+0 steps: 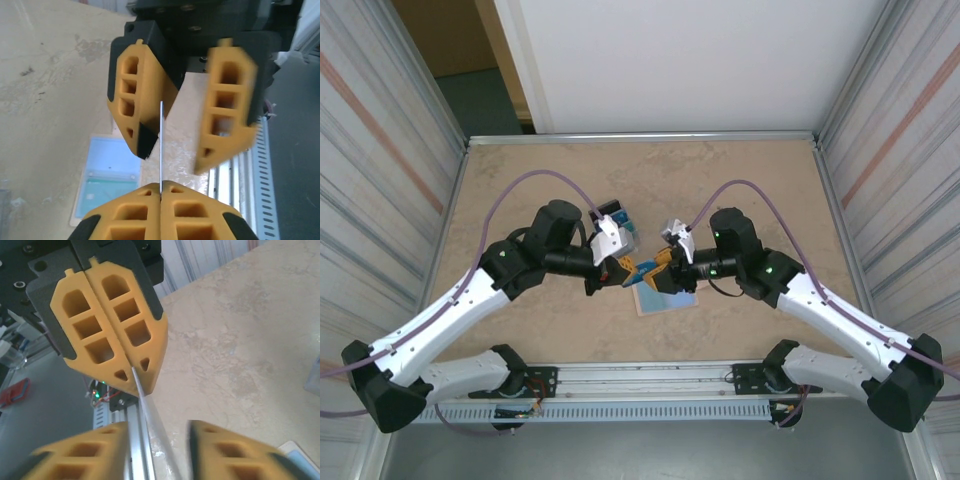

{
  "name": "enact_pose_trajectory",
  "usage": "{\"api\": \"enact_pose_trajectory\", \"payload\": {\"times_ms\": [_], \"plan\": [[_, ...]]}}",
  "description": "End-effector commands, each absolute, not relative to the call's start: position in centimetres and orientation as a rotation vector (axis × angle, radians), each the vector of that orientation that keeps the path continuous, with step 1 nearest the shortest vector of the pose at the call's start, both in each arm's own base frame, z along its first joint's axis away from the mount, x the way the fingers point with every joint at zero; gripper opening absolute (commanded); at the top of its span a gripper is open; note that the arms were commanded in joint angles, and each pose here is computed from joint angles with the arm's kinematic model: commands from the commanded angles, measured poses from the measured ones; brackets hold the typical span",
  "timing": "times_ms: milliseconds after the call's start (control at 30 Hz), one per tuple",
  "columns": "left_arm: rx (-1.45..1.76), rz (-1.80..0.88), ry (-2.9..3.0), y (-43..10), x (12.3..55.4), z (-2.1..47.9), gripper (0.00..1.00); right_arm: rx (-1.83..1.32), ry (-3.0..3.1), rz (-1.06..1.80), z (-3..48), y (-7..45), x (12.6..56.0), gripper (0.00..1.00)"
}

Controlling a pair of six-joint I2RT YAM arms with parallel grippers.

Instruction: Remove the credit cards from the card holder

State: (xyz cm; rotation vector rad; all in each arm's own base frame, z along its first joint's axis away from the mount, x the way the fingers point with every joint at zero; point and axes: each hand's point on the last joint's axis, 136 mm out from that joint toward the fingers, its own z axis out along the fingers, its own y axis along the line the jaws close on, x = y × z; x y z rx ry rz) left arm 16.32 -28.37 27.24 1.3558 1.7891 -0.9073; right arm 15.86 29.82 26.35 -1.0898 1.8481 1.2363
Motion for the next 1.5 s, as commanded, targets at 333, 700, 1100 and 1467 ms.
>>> {"api": "enact_pose_trajectory", "payload": {"times_ms": [333,700,1100,1467], "plan": [[1.151,-0.484,1.827,-23.8,25.2,25.7,0.00,-0.709,1.825,1.031,30.4,24.2,20.3,0.99],[1.122,-0.356,1.833,-21.6,33.5,22.9,0.00,-0.394,1.939,0.913,28.7,20.8,24.2,0.99],[1.188,-0.350,1.884,-22.6,38.0,18.6,0.00,-0.230,2.040,0.774,25.9,18.8,26.1,0.99],[1.201,-0.347,1.977,-22.6,40.0,15.1,0.00,-0.117,2.050,0.670,24.8,16.5,26.4,0.99]]}}
